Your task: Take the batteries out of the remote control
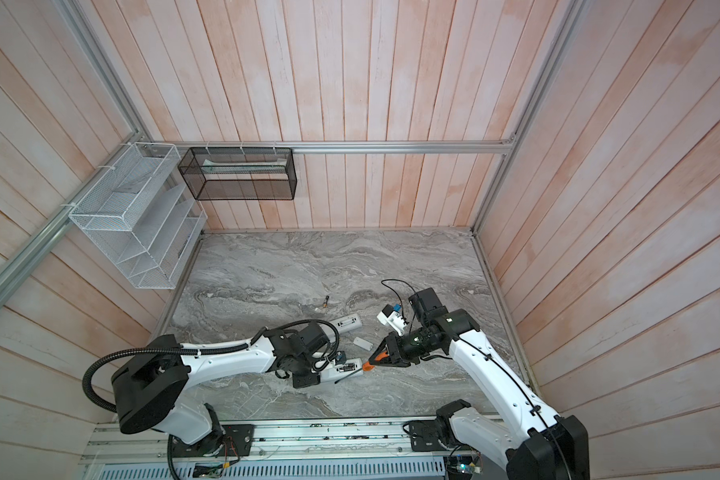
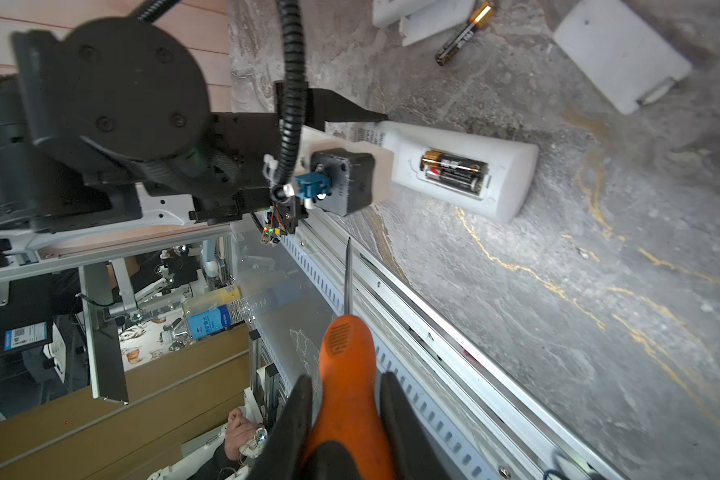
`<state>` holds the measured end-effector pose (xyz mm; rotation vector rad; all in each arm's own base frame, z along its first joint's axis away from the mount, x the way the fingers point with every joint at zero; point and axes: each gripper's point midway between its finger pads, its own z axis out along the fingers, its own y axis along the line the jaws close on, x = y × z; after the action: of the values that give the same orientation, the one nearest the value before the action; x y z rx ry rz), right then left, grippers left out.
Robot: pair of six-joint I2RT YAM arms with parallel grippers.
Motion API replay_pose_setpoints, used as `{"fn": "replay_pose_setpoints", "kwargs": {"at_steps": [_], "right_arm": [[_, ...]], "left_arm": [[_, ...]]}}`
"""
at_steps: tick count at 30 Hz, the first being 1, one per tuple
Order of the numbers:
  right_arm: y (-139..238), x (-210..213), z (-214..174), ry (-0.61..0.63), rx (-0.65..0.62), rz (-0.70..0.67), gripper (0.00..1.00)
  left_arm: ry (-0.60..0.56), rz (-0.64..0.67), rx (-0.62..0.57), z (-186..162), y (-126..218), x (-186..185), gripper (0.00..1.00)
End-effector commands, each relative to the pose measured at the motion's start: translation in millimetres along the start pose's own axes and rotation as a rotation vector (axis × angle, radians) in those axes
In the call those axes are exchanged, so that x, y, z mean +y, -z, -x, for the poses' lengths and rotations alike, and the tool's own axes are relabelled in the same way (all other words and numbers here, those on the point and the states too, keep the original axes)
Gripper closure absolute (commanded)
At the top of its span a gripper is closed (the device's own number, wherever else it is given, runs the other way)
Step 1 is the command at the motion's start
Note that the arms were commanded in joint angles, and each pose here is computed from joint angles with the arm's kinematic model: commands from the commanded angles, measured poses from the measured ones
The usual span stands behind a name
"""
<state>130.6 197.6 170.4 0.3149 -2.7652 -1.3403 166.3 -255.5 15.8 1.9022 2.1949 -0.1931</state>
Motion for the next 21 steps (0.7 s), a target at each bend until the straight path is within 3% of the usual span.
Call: {"fn": "replay_pose_setpoints", "kwargs": {"at_steps": [1,10,21], "right_arm": [[-1,-25,2,-0.149,-0.012,-0.122,0.98],[6,-38,21,-0.423,-0.181,-0.122,0.98],[4,-54,10,-0.651,-0.194,-0.162,1.00]], "left_arm": [[0.073,0.110,0.124,-32,-24,26,0.93],[0.084,0.127,0.110,-30,-21,29,0.93],[0.125,0.143,0.103,-32,-22,31,0.93]]}}
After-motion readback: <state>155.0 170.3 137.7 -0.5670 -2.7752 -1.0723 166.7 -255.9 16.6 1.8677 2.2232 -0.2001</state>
